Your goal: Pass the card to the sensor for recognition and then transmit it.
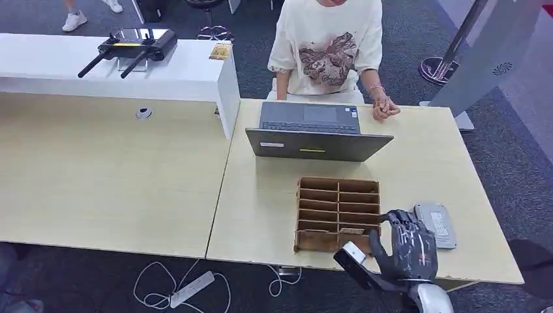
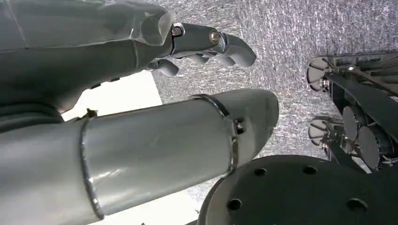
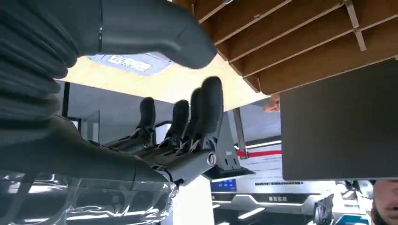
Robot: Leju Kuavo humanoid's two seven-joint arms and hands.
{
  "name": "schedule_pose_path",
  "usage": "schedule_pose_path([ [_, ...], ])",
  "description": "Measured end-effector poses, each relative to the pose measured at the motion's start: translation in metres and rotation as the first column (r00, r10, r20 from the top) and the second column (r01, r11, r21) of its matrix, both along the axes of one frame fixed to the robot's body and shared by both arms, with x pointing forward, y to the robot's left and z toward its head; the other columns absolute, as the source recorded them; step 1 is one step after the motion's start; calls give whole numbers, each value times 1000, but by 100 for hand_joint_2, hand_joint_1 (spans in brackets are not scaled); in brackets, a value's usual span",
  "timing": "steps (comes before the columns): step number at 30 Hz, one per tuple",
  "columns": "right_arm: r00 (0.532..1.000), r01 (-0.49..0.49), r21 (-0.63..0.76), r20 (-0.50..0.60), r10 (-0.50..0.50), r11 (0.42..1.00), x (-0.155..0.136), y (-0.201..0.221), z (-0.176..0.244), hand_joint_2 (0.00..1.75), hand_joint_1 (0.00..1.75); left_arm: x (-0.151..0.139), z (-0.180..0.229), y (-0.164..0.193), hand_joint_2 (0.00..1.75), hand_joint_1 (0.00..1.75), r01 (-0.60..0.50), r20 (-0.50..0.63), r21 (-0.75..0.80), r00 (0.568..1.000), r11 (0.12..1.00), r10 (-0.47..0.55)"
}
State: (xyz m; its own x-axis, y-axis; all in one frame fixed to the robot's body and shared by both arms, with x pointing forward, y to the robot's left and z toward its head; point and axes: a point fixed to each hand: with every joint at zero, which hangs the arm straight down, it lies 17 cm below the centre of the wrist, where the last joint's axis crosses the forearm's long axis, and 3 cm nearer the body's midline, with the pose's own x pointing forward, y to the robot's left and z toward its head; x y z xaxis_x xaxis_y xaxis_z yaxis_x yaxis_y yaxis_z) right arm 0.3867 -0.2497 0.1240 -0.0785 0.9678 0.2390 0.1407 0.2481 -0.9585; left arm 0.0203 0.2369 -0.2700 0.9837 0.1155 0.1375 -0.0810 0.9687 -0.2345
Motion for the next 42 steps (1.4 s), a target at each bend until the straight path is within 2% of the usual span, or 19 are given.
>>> schedule_pose_path([
  [11,1000,-5,-3,-5,5,1000,3,2,-2,175,115,-1,0,4,0,0,16,-1,6,1000,1000,-16],
  [17,1000,-4,-4,-16,4,1000,3,2,-4,175,89,-2,0,5,0,0,26,-3,8,1000,1000,-26],
  [19,1000,-5,-4,-18,5,1000,3,3,-5,175,87,-3,-1,7,0,0,30,-4,10,1000,1000,-30],
  [26,1000,-14,-5,-22,14,1000,1,6,-6,175,98,-4,-1,10,0,0,35,-11,15,999,999,-35],
  [30,999,-20,-7,-27,20,1000,1,9,-8,175,98,-5,-1,12,0,0,43,-13,19,999,999,-43],
  [36,998,-46,-10,-44,46,999,-1,18,-12,175,89,-6,-1,14,0,0,48,-16,21,999,999,-47],
  [37,998,-50,-10,-46,50,999,-1,20,-13,175,96,-6,-1,14,0,0,49,-16,22,999,999,-49],
  [39,997,-55,-10,-50,55,998,-2,22,-15,175,96,-7,-2,15,0,0,52,-19,22,998,998,-51],
  [42,997,-62,-10,-55,61,998,-2,25,-17,175,89,-7,-2,16,0,0,53,-20,25,998,998,-53],
])
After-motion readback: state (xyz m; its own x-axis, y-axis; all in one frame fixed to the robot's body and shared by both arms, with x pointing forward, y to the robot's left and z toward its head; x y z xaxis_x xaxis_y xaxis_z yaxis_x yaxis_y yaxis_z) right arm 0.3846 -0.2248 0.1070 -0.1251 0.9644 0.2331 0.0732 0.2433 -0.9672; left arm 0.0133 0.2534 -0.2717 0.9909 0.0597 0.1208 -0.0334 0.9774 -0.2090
